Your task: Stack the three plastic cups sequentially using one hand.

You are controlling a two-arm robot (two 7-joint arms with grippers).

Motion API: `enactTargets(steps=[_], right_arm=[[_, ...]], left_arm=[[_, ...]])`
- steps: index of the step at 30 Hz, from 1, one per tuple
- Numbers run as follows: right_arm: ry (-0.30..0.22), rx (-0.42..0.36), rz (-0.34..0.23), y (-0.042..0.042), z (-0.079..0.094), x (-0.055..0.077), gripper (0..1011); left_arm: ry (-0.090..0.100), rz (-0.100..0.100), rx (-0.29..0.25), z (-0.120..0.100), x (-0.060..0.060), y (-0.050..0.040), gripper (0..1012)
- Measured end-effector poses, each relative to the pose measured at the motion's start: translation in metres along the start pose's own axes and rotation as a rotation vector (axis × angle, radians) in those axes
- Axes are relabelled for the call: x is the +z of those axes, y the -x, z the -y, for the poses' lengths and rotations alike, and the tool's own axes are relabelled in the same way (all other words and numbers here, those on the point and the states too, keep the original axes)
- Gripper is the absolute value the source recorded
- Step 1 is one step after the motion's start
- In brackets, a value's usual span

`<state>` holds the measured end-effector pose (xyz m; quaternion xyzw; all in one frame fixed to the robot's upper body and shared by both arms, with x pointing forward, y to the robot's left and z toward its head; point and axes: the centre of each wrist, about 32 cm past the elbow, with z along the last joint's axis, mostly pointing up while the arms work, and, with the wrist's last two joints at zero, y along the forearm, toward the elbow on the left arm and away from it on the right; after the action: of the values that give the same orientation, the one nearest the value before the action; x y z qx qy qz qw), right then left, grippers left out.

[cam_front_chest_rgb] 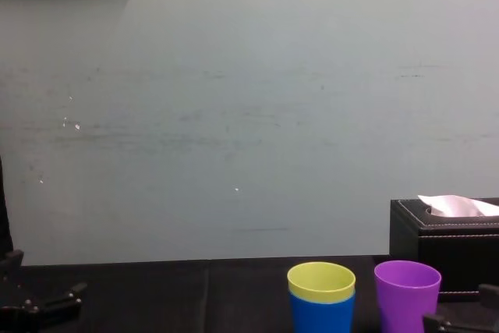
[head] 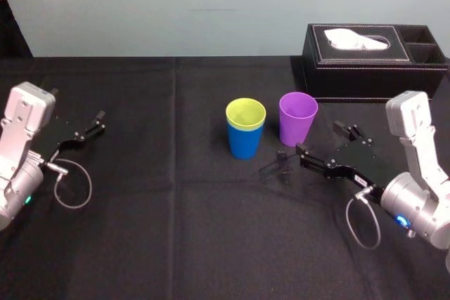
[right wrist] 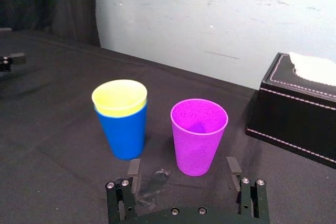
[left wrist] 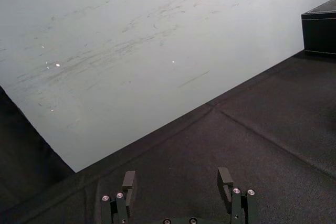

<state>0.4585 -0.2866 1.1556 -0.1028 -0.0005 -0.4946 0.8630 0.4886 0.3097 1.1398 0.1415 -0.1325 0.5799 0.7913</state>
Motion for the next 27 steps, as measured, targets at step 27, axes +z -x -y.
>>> enactTargets(steps=[27], right_arm=[[0.016, -0.049, -0.062, 0.0022, -0.048, -0.022, 1003]], left_arm=[[0.0, 0.0, 0.0, 0.0, 0.0, 0.0, 1011]])
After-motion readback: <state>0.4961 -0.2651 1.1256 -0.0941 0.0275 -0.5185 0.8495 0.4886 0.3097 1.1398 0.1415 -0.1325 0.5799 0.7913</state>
